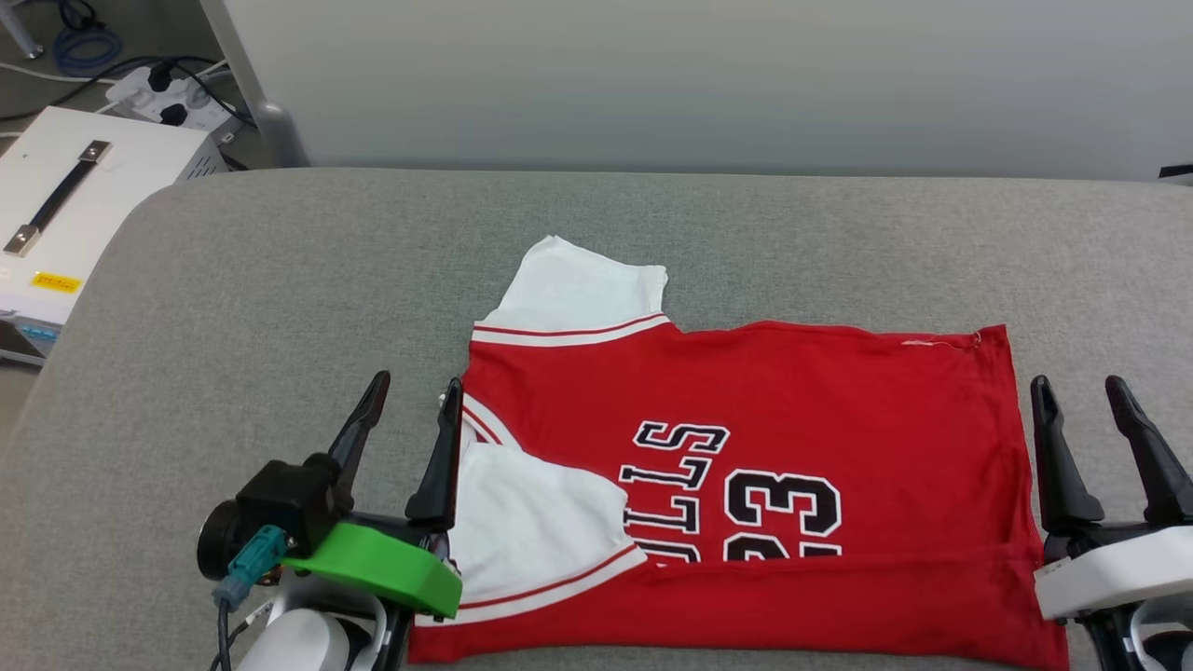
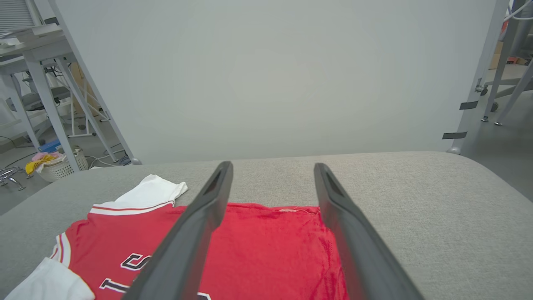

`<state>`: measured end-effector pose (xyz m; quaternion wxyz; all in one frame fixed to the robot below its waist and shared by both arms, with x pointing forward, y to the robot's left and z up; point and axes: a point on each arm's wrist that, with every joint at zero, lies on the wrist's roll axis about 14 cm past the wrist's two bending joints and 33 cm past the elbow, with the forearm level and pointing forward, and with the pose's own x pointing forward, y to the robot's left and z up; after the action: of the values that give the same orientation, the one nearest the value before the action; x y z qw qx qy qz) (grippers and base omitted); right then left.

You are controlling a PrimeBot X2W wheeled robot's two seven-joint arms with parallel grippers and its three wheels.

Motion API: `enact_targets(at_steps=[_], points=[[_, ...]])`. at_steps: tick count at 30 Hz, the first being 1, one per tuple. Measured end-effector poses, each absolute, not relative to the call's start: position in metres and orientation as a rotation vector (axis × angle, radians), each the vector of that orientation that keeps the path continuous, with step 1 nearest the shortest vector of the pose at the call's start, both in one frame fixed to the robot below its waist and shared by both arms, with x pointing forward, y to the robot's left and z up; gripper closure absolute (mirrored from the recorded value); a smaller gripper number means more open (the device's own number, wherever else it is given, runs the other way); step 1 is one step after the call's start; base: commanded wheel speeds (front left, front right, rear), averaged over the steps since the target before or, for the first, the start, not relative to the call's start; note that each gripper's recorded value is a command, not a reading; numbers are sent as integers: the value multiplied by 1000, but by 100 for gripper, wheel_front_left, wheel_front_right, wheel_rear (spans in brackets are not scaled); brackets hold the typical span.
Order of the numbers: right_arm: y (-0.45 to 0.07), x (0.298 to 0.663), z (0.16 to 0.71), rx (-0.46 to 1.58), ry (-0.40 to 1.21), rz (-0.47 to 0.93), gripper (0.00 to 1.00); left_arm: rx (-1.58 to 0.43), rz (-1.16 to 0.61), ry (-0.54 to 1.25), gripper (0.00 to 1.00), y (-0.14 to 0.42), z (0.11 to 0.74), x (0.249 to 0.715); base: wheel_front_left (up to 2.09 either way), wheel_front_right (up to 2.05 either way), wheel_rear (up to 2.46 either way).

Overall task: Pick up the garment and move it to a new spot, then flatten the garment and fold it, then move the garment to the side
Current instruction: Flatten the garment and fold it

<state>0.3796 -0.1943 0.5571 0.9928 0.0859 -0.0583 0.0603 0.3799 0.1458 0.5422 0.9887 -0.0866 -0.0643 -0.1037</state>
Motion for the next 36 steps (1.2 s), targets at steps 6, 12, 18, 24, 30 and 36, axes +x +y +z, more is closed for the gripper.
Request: enact_targets(at_steps=[6, 12, 18, 24, 30, 36], points=[[-193, 379, 544, 183, -102, 112, 0, -169, -243, -122, 0, 138, 534, 389, 0, 0, 0], [-196, 384, 544, 193, -105, 104, 0, -116, -317, -99, 0, 127, 528, 416, 0, 0, 0], [-198, 391, 542, 200, -101, 98, 0, 27, -430, 6, 0, 114, 531, 472, 0, 0, 0], [-197, 401, 537, 206, -98, 92, 0, 213, -518, 249, 0, 104, 506, 527, 0, 0, 0], [-199, 410, 526, 208, -76, 74, 0, 272, -574, 529, 0, 94, 471, 560, 0, 0, 0], [-202, 413, 507, 211, -37, 51, 0, 273, -566, 724, 0, 98, 437, 587, 0, 0, 0]])
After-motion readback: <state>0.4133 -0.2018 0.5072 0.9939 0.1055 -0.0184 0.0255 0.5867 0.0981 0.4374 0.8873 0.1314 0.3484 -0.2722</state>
